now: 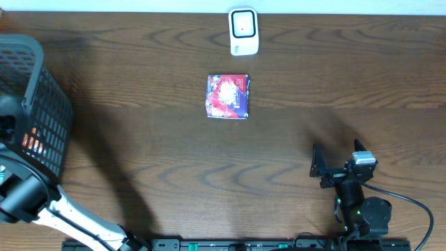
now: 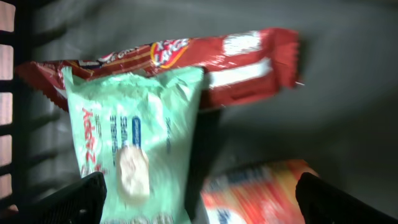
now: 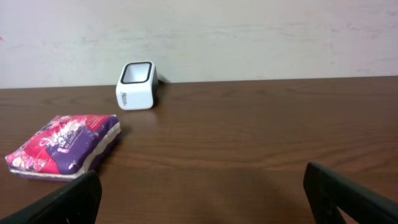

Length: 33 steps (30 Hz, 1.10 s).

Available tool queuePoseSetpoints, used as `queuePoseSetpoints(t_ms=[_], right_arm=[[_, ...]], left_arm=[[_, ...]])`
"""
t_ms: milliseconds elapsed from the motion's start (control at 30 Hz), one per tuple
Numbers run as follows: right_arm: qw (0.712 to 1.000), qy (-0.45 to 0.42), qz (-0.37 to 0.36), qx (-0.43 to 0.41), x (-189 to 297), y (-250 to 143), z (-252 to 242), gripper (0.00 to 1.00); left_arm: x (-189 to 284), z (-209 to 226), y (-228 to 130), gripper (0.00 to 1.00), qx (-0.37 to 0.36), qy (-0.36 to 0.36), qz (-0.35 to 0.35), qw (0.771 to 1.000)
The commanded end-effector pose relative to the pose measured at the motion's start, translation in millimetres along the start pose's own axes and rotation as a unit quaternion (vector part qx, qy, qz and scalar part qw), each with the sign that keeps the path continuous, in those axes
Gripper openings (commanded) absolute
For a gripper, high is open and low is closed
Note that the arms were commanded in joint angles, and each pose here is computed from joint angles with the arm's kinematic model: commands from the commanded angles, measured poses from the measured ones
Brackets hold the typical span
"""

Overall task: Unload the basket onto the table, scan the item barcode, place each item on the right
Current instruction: 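Reach the left gripper back into the basket for the green wipes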

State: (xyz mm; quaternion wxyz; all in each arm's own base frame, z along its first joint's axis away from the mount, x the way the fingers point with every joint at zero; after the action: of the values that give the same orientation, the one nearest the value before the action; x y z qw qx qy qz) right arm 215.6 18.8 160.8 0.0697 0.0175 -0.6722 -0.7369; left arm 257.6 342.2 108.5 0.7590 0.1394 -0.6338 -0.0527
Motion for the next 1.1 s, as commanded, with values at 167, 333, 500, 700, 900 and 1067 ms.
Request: queuePoseSetpoints(t_ms=[167, 333, 500, 700, 900, 1067], right_arm=[[1.000, 0.002, 0.000, 0.005, 0, -1, 1, 0.99], [1.000, 0.002, 0.000, 0.005, 0, -1, 1, 0.99], [1.000, 0.002, 0.000, 0.005, 0, -1, 1, 0.99], [1.000, 0.002, 0.000, 0.004, 0, -1, 1, 0.99], [1.000, 0.002, 0.000, 0.005, 0, -1, 1, 0.99], [1.000, 0.002, 0.000, 0.005, 0, -1, 1, 0.99]], left_arm=[[-43, 10, -13, 0.96, -0.019, 0.081, 0.020, 0.996], [-51, 14, -21, 0.67, -0.025, 0.092, 0.029, 0.995], [-51, 16, -23, 0.29, -0.027, 0.096, 0.033, 0.994], [-34, 9, -15, 0.07, -0.029, 0.065, 0.027, 0.997], [55, -15, 15, 0.07, 0.013, -0.095, -0.009, 0.995], [167, -28, 19, 0.07, 0.022, -0.315, -0.021, 0.948]])
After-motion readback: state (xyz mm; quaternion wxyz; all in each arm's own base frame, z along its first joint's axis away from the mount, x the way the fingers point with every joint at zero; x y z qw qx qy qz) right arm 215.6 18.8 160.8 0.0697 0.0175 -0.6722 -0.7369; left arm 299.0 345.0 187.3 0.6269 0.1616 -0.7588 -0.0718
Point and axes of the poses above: each gripper's point midway between its finger pads, its own x axis back along the fingers, its own z axis along the line the jaws close on, y = z × x, the point moved 3 cm from there along x, back along the fingers, and after that the axes turned 1 degree about -x, right-handed, at the moved point
